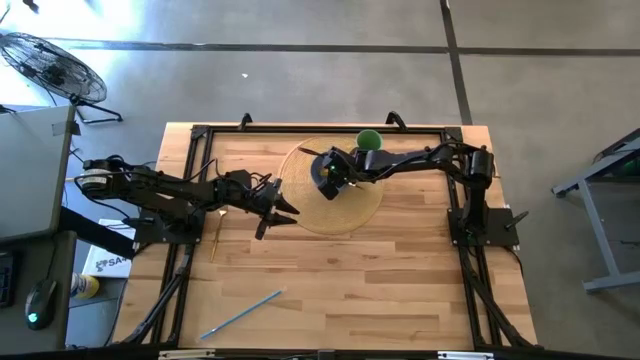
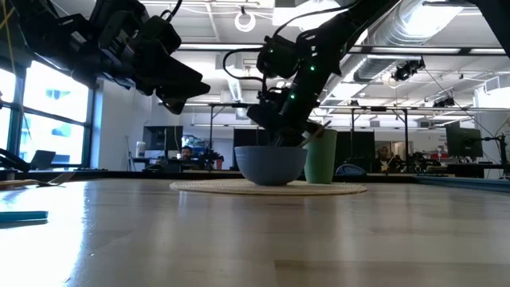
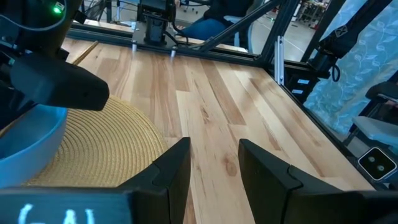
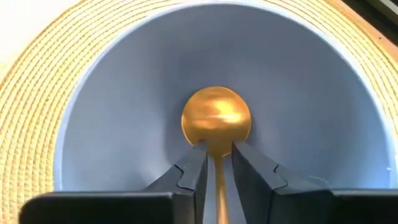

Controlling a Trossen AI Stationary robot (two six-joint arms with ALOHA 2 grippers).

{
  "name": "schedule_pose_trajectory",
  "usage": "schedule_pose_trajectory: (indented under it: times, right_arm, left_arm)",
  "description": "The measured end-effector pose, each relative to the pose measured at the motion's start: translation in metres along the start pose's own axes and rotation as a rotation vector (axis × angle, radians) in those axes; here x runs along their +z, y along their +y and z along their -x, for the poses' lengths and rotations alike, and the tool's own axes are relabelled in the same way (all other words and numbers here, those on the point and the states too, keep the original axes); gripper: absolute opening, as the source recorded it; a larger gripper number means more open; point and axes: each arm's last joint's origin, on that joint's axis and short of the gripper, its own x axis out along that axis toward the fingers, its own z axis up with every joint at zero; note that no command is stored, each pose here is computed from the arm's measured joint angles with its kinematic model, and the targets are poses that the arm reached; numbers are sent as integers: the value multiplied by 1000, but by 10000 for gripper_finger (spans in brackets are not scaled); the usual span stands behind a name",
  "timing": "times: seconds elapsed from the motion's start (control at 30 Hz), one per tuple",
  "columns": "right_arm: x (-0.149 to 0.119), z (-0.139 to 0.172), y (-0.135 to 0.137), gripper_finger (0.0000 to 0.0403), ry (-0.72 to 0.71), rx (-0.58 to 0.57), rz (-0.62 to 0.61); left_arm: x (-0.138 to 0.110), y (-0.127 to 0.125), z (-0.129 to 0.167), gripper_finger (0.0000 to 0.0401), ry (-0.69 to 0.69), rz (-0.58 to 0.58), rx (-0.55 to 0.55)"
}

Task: Pick & Place Utensil
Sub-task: Put the gold fork into the blue bowl

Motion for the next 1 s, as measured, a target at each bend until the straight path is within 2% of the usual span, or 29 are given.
schedule_pose_trajectory:
  times: [0.2, 0.4, 0.57, 0.73, 0.87, 1.0]
  right_arm:
    - [7, 9, -1, 86, -68, -30, 12]
    - [18, 52, 8, 90, -171, 4, 33]
    - [6, 90, 40, 90, -249, 3, 141]
    - [-19, 108, 79, 90, -269, 44, 235]
    - [-38, 118, 102, 90, -292, 54, 285]
    - [-45, 127, 114, 90, -350, 34, 298]
  left_arm:
    - [0, 0, 0, 133, 0, 0, 0]
    - [2, -1, 4, 133, 12, 15, 32]
    - [5, -5, 24, 133, 90, 43, 196]
    - [4, -10, 55, 133, 179, 90, 445]
    - [-4, -11, 75, 133, 215, 269, 663]
    - [-18, -13, 86, 133, 331, 412, 739]
